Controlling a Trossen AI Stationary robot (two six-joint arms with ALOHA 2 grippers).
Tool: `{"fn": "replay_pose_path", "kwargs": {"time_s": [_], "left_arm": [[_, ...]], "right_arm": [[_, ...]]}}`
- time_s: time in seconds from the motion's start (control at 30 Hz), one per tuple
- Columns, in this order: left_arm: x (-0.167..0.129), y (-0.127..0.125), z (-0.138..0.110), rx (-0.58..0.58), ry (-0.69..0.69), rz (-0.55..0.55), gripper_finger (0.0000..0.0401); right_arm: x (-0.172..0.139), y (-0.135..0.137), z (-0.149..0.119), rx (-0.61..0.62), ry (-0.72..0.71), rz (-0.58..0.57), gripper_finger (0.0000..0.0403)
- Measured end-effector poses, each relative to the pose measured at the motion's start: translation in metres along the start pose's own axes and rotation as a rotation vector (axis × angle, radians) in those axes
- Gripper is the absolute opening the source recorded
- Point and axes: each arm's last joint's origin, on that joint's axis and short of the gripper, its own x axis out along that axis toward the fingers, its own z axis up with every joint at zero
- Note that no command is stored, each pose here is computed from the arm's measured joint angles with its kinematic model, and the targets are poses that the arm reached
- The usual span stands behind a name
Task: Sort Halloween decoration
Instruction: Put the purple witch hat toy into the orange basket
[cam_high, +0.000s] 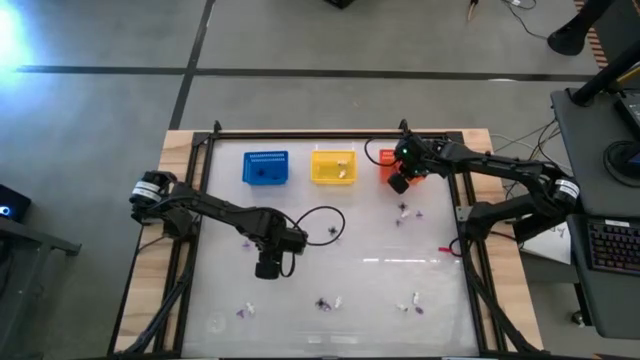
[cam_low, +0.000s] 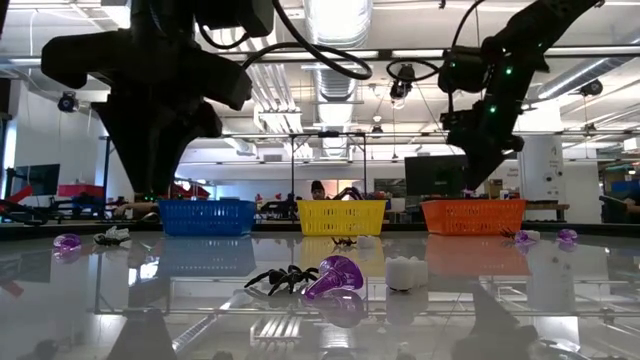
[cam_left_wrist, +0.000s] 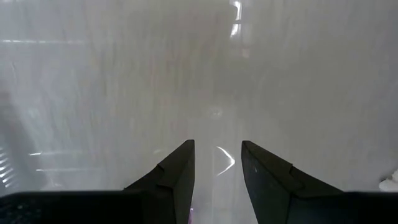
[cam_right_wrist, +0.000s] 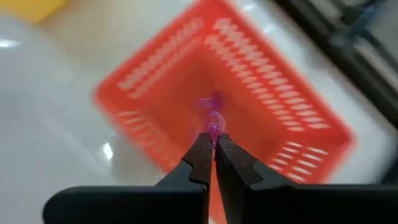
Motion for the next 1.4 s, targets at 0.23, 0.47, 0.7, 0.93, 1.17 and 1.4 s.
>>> {"fn": "replay_pose_path", "kwargs": {"time_s": [0.23, 0.47, 0.7, 0.93, 1.17, 1.4], "left_arm": [[0.0, 0.0, -0.001, 0.018, 0.007, 0.001, 0.0114], [0.0, 0.001, -0.002, 0.019, 0.019, 0.009, 0.0114], [0.002, 0.004, -0.008, 0.034, 0.067, 0.104, 0.0114], [0.021, 0.009, -0.026, 0.02, 0.168, 0.16, 0.0114], [0.027, 0.011, -0.036, 0.006, 0.226, 0.175, 0.0114], [0.017, 0.01, -0.03, -0.002, 0.201, 0.171, 0.0114]], "right_arm": [[0.0, -0.002, 0.0, 0.032, -0.002, -0.053, 0.0032], [0.0, -0.002, 0.0, 0.034, -0.003, -0.054, 0.0092], [0.0, -0.002, 0.0, 0.033, -0.001, -0.049, 0.0111], [0.0, 0.003, 0.0, 0.016, 0.013, 0.106, 0.011], [-0.005, 0.016, 0.003, -0.003, 0.007, 0.332, 0.0109], [-0.021, 0.036, 0.009, -0.009, 0.007, 0.429, 0.0111]]}}
